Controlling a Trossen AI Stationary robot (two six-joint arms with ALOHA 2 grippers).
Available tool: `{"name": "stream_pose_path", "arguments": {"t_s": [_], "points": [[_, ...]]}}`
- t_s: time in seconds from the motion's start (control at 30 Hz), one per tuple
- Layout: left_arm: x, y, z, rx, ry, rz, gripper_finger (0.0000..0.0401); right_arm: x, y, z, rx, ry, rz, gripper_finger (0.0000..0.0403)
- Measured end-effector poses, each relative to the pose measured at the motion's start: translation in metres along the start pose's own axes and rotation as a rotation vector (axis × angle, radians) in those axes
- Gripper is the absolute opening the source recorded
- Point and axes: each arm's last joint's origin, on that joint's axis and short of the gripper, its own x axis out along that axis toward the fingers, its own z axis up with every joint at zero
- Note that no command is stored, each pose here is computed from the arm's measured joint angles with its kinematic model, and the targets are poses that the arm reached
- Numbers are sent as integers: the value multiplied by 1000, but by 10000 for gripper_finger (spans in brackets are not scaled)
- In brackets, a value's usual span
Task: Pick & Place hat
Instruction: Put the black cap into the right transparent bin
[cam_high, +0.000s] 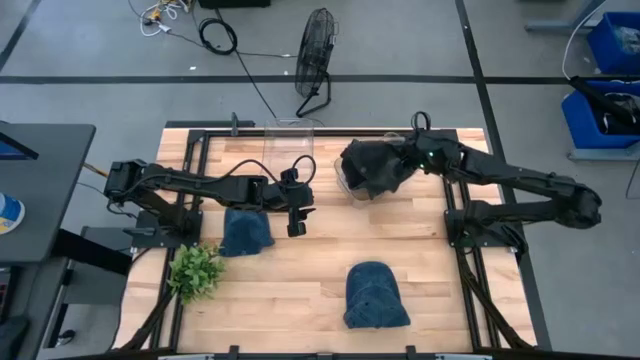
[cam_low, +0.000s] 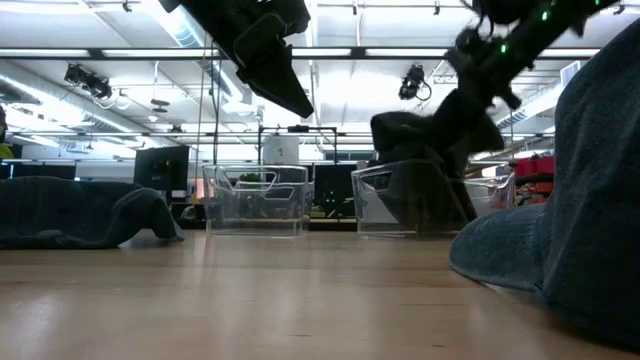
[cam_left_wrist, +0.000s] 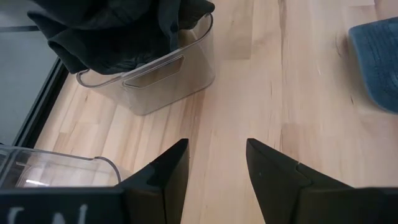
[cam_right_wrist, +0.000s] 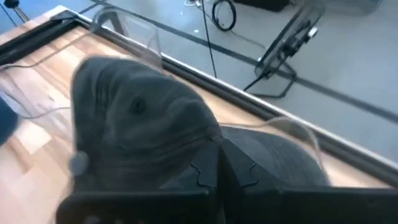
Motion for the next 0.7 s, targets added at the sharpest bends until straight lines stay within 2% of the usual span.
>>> {"name": "stream_pose_path", "arguments": {"t_s": [0.17,0.37,0.7], "points": [[0,0,0,0,0,-1,165,23,-15,-25,65,53,26,1],[0,0,0,0,-1,-1,165,38,-22,-50,76,76,46,5],[0,0,1,-3,-9,0,165,43,-33,-63,83,116,-19,9]]}}
